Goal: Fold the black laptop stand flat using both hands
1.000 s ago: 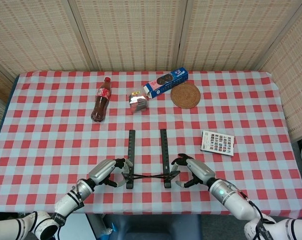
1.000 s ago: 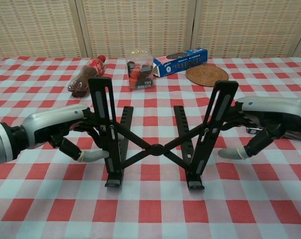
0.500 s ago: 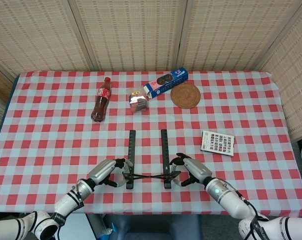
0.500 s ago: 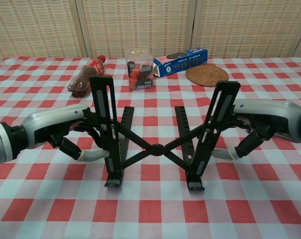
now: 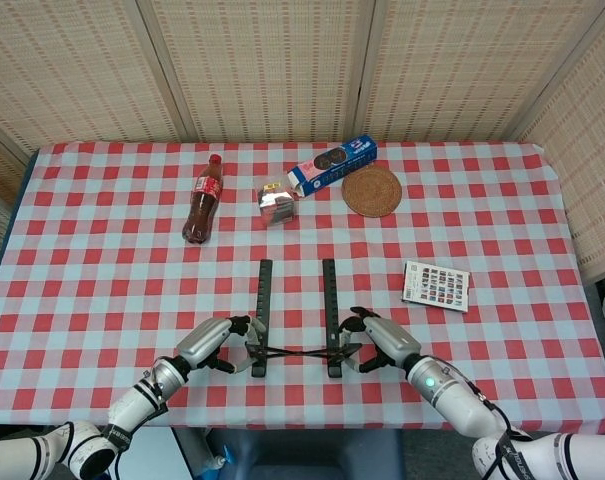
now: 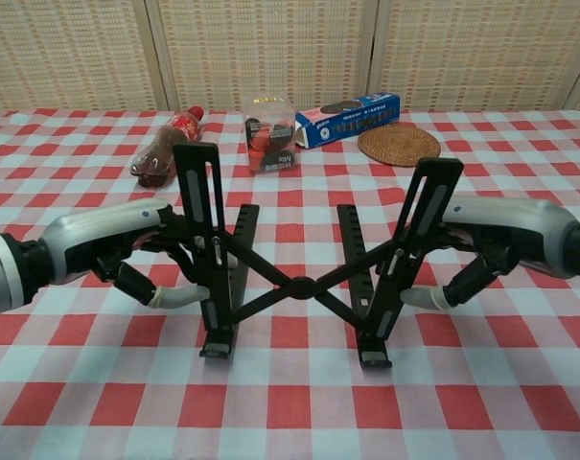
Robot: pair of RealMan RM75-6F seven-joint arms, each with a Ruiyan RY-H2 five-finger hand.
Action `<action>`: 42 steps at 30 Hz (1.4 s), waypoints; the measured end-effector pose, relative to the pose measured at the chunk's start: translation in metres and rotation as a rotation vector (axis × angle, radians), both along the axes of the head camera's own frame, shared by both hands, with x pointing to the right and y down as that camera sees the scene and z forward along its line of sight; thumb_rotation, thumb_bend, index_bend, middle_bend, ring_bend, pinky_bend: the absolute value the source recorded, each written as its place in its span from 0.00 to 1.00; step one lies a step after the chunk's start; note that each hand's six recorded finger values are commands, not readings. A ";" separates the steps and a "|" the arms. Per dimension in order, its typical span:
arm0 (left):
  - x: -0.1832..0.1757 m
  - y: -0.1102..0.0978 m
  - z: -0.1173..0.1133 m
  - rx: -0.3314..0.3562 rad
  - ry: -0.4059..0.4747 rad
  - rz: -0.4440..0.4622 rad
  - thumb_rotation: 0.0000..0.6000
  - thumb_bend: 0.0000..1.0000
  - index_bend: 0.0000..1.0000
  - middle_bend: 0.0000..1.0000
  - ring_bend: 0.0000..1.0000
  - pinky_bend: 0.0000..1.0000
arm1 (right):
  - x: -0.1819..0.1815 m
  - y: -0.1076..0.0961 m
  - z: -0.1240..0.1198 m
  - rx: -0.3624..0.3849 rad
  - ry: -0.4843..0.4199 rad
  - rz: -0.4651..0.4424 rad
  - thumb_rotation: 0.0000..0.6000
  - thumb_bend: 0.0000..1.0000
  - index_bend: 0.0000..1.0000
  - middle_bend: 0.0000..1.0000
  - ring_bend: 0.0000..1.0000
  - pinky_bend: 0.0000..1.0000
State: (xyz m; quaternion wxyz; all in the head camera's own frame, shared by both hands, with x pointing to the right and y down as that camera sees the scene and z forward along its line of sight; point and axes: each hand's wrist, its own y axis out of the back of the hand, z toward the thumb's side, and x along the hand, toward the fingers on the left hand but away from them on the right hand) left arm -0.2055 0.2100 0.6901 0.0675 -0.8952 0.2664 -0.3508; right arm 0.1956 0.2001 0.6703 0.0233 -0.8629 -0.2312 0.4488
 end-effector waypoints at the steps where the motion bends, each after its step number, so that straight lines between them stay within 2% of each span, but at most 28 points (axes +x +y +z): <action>1: 0.000 0.000 0.000 0.000 0.000 0.000 0.90 0.39 0.53 0.28 0.28 0.32 | 0.000 0.000 0.000 0.002 0.000 0.001 1.00 0.38 0.53 0.28 0.02 0.06; 4: -0.001 0.001 0.000 -0.001 -0.001 0.002 0.85 0.39 0.49 0.28 0.28 0.32 | -0.002 0.000 -0.001 0.003 -0.003 0.003 1.00 0.37 0.53 0.27 0.02 0.06; 5: -0.001 0.001 -0.001 -0.002 0.000 0.004 0.79 0.39 0.45 0.28 0.28 0.31 | -0.002 0.000 -0.001 0.004 -0.004 0.001 1.00 0.37 0.52 0.26 0.02 0.06; 9: -0.002 0.002 -0.002 -0.007 0.002 0.012 0.62 0.39 0.27 0.27 0.26 0.29 | -0.002 -0.001 -0.004 0.015 -0.009 -0.008 1.00 0.30 0.33 0.20 0.02 0.06; 13: -0.002 0.004 -0.005 -0.014 0.004 0.029 0.57 0.39 0.11 0.19 0.19 0.26 | -0.003 -0.006 -0.011 0.034 -0.024 -0.011 1.00 0.23 0.18 0.16 0.02 0.06; 15: -0.003 0.004 -0.007 -0.016 0.006 0.036 0.55 0.39 0.04 0.14 0.14 0.26 | -0.005 -0.010 -0.015 0.046 -0.033 -0.013 1.00 0.21 0.16 0.15 0.02 0.06; 17: -0.003 0.004 -0.010 -0.014 0.011 0.037 0.55 0.39 0.01 0.11 0.12 0.25 | -0.006 -0.013 -0.019 0.059 -0.043 -0.011 1.00 0.21 0.14 0.15 0.02 0.06; 24: -0.015 -0.001 -0.026 0.013 0.016 0.037 0.53 0.39 0.00 0.05 0.07 0.23 | -0.013 -0.023 -0.030 0.094 -0.080 0.009 1.00 0.20 0.12 0.14 0.02 0.06; 33: -0.042 -0.012 -0.048 0.089 -0.021 0.020 0.53 0.39 0.00 0.05 0.07 0.22 | -0.026 -0.033 -0.031 0.124 -0.106 0.041 1.00 0.20 0.10 0.14 0.02 0.06; 42: -0.059 -0.018 -0.055 0.117 -0.049 -0.006 0.54 0.39 0.00 0.05 0.07 0.22 | -0.023 -0.048 -0.021 0.159 -0.064 0.108 1.00 0.20 0.04 0.09 0.01 0.06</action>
